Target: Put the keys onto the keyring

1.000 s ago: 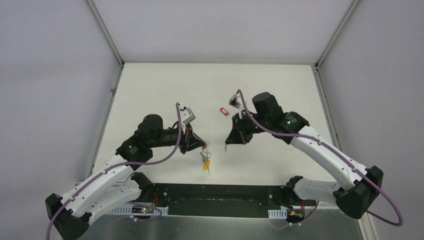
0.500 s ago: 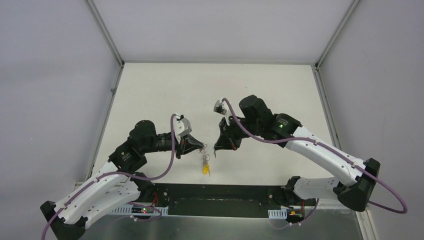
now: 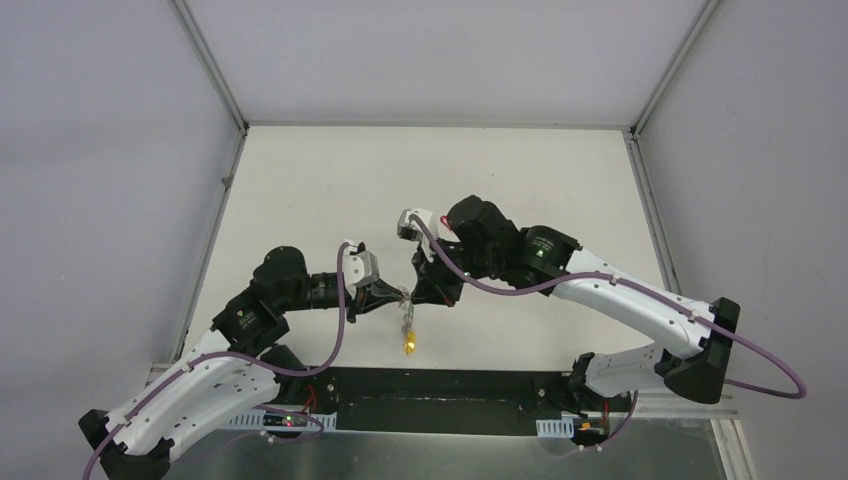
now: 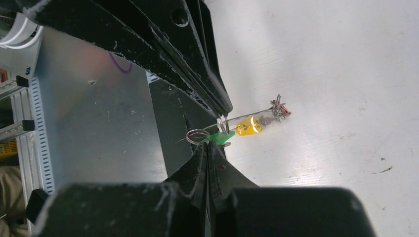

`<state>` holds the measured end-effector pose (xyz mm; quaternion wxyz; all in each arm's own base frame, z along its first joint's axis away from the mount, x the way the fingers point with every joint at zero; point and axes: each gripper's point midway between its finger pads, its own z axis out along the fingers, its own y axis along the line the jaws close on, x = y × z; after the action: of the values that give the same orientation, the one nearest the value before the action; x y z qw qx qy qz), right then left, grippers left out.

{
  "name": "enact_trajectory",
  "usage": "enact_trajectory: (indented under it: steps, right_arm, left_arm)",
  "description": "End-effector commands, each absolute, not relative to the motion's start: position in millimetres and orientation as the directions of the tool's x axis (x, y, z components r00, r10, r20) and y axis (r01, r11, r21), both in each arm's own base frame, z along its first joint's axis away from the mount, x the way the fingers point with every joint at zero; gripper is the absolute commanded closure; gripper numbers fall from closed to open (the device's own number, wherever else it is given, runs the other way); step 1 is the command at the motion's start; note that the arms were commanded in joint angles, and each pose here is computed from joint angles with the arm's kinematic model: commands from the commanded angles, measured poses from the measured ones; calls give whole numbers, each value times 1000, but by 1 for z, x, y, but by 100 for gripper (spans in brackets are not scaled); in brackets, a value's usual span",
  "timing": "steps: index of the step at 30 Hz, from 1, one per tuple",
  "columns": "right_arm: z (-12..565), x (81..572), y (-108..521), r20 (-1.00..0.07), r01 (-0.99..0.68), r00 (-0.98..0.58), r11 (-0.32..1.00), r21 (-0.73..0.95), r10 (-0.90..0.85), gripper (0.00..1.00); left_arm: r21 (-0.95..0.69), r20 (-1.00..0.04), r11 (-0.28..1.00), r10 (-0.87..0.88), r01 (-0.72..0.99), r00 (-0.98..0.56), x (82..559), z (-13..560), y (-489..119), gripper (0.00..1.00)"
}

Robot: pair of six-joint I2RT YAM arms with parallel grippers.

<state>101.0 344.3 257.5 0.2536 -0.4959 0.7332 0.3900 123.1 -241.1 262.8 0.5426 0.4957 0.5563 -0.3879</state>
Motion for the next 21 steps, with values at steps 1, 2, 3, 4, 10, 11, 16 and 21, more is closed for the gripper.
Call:
enact_trajectory:
  steps: [1,2,3,4,10,11,16,21]
  right_arm:
    - [269,105,352,-781,-947,-320,212,243,-536,100]
    - [269,105,353,-778,-947,-317,219,234,-542,100]
    - [268,105,354,-779,-952,-302,215,217,-550,100]
    - [268,105,355,-780,-957,-286,210,201,-557,100]
    - [267,111,359,-776,-955,-279,251,159,-565,100]
    - [268,112,359,-777,-954,-277,256,154,-565,100]
    - [273,114,361,-788,-956,-260,264,129,-558,100]
    - [273,117,362,-787,-954,-258,276,117,-560,100]
  left_arm:
    - [137,-989,193,86,972,123,120,280,-243,100]
    - [134,-989,192,85,972,119,119,280,-244,100]
    - [128,-990,194,86,973,114,119,279,-244,100]
    - [127,-990,193,84,973,112,119,280,-244,100]
    - [121,-991,193,80,974,107,118,281,-243,100]
    - [116,-991,193,80,974,103,118,281,-243,100]
    - [94,-994,190,77,977,81,116,280,-244,100]
    - [95,-994,194,74,976,82,116,281,-243,100]
